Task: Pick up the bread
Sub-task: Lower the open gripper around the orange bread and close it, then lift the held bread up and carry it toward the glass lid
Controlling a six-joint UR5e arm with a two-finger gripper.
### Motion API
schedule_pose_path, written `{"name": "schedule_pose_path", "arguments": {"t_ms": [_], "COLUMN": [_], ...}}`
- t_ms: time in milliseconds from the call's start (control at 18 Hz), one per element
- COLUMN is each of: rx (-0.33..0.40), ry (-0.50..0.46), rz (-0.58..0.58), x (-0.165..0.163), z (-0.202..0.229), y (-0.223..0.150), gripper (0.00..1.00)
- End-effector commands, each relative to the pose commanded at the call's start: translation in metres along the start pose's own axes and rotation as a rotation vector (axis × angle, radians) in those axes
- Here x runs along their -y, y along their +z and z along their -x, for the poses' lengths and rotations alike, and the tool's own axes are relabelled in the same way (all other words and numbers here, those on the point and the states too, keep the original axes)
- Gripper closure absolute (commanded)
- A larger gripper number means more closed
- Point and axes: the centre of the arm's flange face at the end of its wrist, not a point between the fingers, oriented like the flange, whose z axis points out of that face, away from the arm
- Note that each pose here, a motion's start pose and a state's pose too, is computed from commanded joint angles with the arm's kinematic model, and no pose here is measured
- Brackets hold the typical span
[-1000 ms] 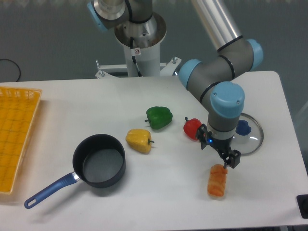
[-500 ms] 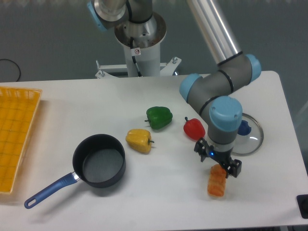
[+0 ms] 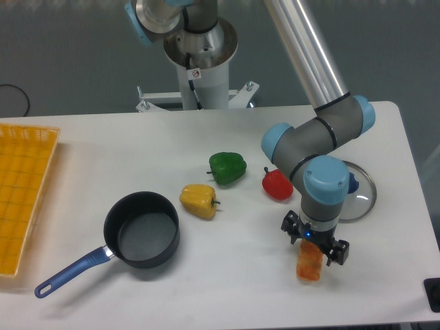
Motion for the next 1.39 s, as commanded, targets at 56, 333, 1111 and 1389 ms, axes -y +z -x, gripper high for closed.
{"name": "schedule_pose_path", "arguments": {"t_ms": [56,333,1111,1389], "rx": [-0.001,-0.007,0.004,0.012], "ry": [0.000,0.003,0.012,0.017], "rz": [0.001,0.003,-0.004,-0.008], "x": [0.000,-0.001,-0.004,-0.001], "z": [0.000,0.001,0.001,-0.005], "y": [0.001,0.006,-0.004,-0.017], "gripper": [0.00,0.07,0.51,0.56]}}
